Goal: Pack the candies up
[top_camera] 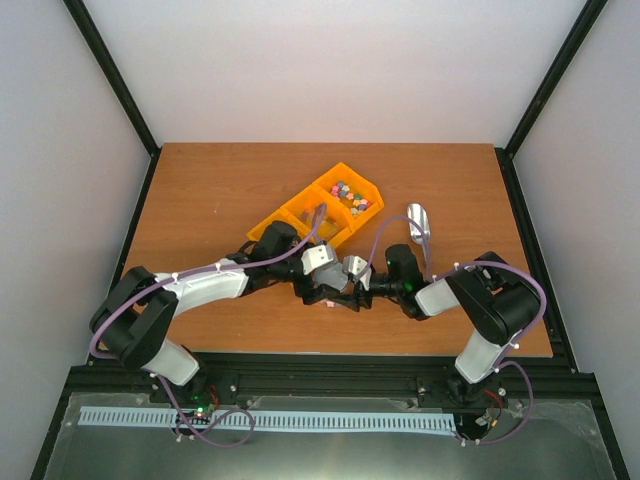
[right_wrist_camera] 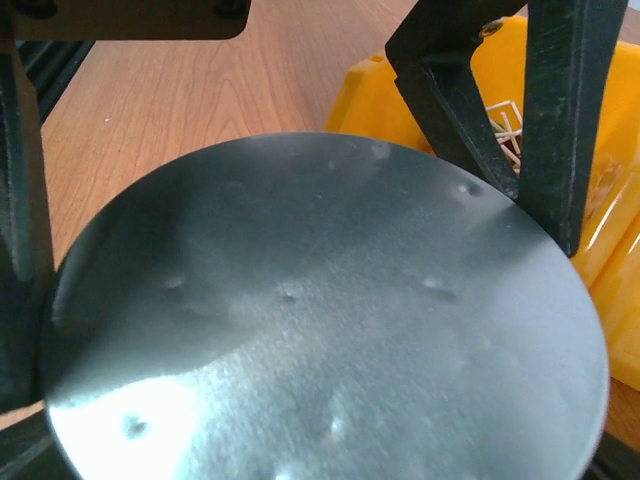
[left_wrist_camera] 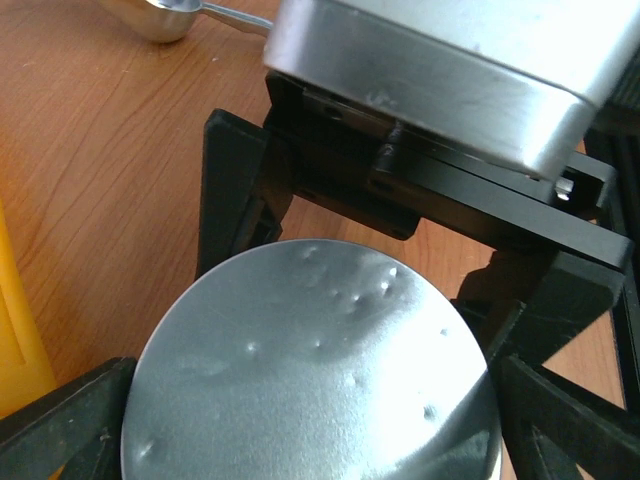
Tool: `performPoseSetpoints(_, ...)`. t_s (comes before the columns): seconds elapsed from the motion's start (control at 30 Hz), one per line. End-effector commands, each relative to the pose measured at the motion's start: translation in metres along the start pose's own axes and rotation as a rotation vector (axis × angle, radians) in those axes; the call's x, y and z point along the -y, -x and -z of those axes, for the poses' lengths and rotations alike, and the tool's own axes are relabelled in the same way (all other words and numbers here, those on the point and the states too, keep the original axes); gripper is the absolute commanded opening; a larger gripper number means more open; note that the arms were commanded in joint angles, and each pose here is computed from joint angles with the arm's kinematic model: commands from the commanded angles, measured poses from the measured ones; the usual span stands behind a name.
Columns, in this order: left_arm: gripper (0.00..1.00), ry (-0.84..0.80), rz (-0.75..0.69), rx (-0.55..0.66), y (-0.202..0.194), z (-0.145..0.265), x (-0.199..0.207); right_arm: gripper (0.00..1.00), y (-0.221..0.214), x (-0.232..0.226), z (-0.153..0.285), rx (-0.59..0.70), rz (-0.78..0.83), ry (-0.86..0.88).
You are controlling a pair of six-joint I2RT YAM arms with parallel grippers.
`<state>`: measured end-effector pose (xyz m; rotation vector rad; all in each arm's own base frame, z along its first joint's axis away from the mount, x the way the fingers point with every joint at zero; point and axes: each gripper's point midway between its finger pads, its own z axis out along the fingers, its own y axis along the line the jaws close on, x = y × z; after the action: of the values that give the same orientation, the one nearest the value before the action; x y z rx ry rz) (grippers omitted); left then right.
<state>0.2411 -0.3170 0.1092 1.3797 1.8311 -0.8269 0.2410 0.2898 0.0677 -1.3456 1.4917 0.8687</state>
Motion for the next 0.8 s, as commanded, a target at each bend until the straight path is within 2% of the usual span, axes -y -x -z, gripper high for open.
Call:
performPoseSetpoints(0.0,0.90,-0.033,-0.033,0.018,0.006,-0.009,0.011,0.54,0.001,0.006,0.001,-0.002,0.007,-0.040)
performPoseSetpoints(0.13,0.76,-0.047,-0.075,0.005,0.003,-0.008,0.014,0.51,0.000,0.005,0.001,-0.003,0.006,-0.035)
performPoseSetpoints(0.3,0.64,-0.136,-0.179,-0.030,-0.007,-0.005,0.030,0.48,0.000,0.002,0.001,0.000,0.027,-0.020)
performPoseSetpoints(0.57,0.51,-0.311,-0.311,-0.061,-0.015,-0.001,0.055,0.40,0.003,-0.002,-0.001,0.009,0.067,0.021)
performPoseSetpoints(0.77,0.44,-0.398,-0.398,-0.080,-0.020,0.001,0.064,0.39,0.005,-0.002,0.000,0.017,0.078,0.054)
